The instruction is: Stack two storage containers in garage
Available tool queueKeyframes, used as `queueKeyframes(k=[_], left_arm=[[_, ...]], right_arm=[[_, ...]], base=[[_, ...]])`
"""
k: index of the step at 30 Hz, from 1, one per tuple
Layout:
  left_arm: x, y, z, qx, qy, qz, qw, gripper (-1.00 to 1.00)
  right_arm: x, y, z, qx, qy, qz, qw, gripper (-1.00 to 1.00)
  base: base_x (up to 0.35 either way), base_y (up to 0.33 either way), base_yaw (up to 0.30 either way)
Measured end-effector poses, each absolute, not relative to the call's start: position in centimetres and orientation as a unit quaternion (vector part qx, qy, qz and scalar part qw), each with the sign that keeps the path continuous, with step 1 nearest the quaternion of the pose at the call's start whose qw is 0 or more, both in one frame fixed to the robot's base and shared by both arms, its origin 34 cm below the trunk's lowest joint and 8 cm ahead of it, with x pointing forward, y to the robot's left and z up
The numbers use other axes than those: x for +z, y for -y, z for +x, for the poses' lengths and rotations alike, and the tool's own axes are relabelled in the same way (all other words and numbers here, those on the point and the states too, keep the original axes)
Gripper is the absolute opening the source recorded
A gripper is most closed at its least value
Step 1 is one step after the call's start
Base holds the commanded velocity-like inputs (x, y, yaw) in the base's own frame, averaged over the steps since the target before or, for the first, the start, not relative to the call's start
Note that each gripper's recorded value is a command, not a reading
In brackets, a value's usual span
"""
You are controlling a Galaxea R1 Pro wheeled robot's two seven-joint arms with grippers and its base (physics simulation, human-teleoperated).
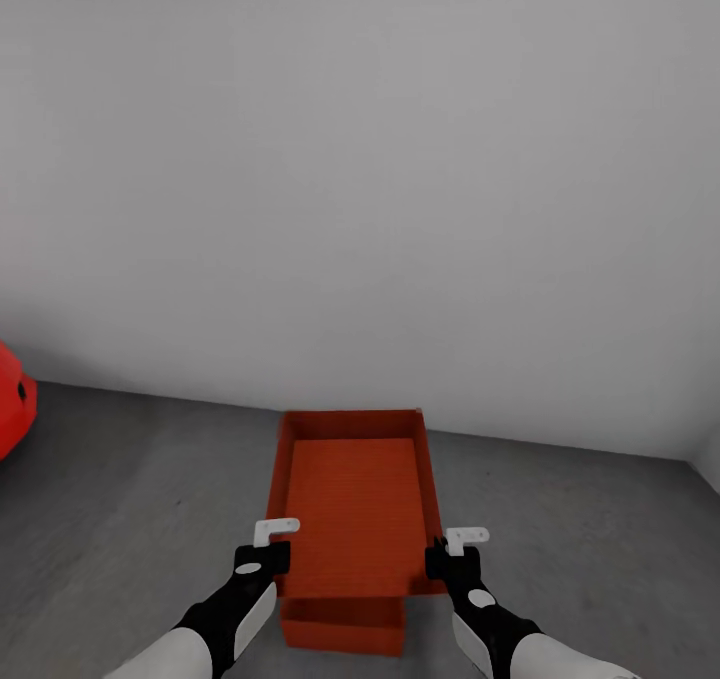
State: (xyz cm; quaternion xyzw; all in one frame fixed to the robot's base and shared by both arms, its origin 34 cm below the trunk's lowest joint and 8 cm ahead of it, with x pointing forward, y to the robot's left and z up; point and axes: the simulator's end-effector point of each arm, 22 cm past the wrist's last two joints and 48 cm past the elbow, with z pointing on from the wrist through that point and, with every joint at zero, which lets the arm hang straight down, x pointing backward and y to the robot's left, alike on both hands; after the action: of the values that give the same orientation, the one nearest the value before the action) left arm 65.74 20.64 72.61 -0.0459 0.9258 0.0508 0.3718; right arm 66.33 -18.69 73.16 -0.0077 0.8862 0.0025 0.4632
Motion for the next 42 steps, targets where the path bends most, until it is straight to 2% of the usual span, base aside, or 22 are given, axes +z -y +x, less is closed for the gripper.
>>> queueKeyframes(k=[7,42], left_arm=[[72.6,-20.6,65.7,0.051,-0.926,-0.046,0.371,-1.00],[70.1,-20.6,64.7,0.052,-0.935,-0.044,0.349,-1.00]], right_arm=[[73.1,18.7,66.3,0.002,-0.886,-0.008,0.463,-1.00],[70.6,18.7,65.3,0.003,-0.897,-0.008,0.441,-1.00]], base=[[0.182,0.000,0.000],[0.002,0.000,0.000]])
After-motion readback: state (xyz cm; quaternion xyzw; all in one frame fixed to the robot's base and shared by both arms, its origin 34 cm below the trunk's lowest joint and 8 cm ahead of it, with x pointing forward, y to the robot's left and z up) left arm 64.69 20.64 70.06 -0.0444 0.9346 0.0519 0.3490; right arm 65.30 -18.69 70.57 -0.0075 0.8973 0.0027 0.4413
